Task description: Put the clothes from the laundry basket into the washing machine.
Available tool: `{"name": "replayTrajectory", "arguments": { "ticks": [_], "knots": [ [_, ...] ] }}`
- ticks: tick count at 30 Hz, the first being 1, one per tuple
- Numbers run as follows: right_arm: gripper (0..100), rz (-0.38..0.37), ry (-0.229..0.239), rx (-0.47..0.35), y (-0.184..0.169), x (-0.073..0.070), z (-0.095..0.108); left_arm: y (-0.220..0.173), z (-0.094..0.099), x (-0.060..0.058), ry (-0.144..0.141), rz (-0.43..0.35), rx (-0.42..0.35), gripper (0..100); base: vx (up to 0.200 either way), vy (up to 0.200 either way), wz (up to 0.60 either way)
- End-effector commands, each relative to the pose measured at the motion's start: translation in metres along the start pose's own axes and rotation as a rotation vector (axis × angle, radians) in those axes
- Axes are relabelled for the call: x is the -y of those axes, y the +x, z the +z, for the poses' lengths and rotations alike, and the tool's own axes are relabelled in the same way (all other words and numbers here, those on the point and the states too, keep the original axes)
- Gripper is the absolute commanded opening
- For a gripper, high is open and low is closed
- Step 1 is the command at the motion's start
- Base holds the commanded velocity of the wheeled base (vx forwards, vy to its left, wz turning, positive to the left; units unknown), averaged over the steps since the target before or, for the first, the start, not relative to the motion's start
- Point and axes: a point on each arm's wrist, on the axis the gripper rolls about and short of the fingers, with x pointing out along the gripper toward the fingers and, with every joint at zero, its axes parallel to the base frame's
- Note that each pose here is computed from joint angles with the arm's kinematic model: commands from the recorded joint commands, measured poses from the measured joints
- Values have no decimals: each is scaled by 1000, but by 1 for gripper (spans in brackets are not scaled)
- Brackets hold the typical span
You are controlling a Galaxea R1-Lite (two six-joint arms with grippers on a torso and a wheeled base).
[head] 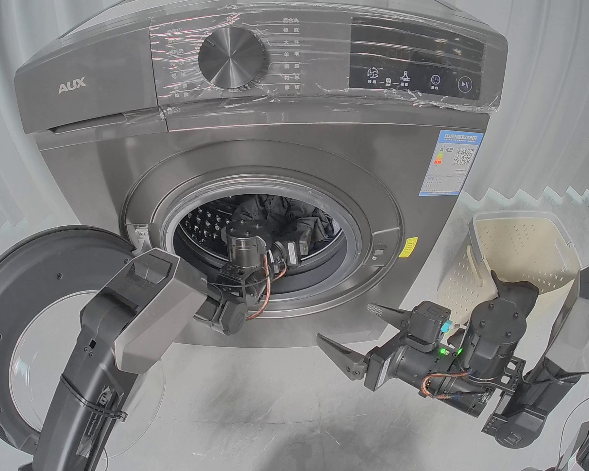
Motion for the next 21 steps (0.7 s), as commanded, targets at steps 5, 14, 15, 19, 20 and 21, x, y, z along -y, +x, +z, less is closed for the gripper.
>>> {"name": "replayTrajectory", "arguments": {
  "ticks": [5, 14, 15, 19, 20, 21],
  "knots": [
    [100, 2, 1, -2, 0, 0, 0, -15, -11, 9, 18, -26, -84, 100, 0, 0, 0],
    [100, 2, 1, 1, 0, -1, 0, -5, -27, -3, 52, -6, -86, 0, 0, 0, 0],
    [100, 2, 1, 1, 0, -1, 0, -2, -25, -6, 51, -1, -76, 0, 0, 0, 0],
    [100, 2, 1, 0, 0, 0, 0, 0, -23, -5, 50, -2, -67, 0, 0, 0, 0],
    [100, 2, 1, 1, 0, -1, 0, 0, -23, -5, 48, -2, -67, 0, 0, 0, 0],
    [100, 2, 1, 1, 0, -1, 0, 1, -22, -6, 48, -1, -67, 0, 0, 0, 0]
  ]
}}
